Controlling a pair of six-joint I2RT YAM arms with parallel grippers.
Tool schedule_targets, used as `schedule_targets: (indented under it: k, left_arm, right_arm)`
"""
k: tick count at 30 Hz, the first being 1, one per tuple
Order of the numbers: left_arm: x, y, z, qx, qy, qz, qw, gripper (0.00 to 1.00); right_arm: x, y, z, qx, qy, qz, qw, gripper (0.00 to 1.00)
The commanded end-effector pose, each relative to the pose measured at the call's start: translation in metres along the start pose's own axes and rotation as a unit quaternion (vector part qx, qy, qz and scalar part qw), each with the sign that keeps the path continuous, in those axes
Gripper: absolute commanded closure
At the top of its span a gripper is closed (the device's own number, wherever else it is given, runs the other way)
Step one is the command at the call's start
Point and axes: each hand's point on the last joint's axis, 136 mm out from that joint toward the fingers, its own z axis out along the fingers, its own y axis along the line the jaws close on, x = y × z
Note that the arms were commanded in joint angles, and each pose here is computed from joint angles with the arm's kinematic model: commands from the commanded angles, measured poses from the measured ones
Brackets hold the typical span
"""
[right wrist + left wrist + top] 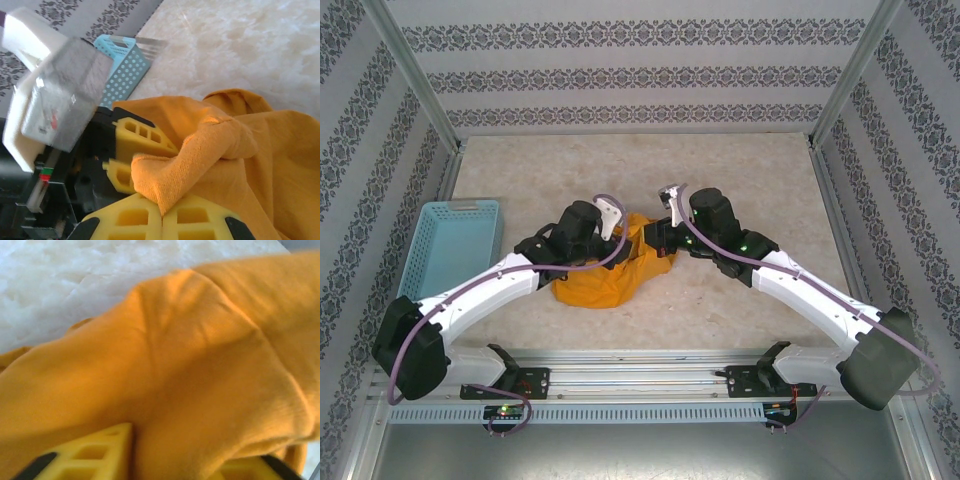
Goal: Fold the inside-out t-shirt
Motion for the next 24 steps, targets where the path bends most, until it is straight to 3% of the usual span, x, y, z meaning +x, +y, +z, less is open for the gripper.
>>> schedule_targets:
  k: [1, 4, 7, 11, 13, 19, 24]
  left_arm:
    - [-0.029, -0.002, -0.011, -0.012, -0.042, 0.001, 0.999, 0.85]
    - [-0.038, -0.006, -0.013, -0.004, -0.052, -0.017, 0.998, 1.00]
    - [-0.055, -0.003, -0.022, -0.016, -0.075, -0.055, 0.996, 1.00]
    - [-0.081, -0.004, -0.035, -0.015, -0.104, -0.082, 0.991, 1.00]
    - [-0.090, -0.004, -0.037, -0.017, -0.105, -0.087, 0.990, 1.00]
    - [-0.106, 0.002, -0.035, -0.027, -0.106, -0.112, 0.988, 1.00]
    - [-0.117, -0.007, -0.037, -0.003, -0.112, -0.121, 0.986, 1.00]
  right_arm:
    - [-0.020, -0.014, -0.008, 0.041, -0.025, -0.012, 0.999, 1.00]
    - [-0.028, -0.031, -0.006, 0.072, -0.025, -0.013, 0.997, 1.00]
    - [-0.035, -0.047, -0.009, 0.110, -0.026, -0.003, 0.994, 0.92]
    - [-0.022, -0.045, -0.013, 0.128, -0.031, -0.010, 0.991, 0.69]
    - [-0.006, -0.037, -0.013, 0.128, -0.038, -0.014, 0.991, 0.57]
    - [0.046, -0.020, -0.008, 0.115, -0.069, 0.017, 0.991, 0.34]
    - [0.055, -0.019, 0.013, 0.081, -0.084, 0.054, 0.992, 0.27]
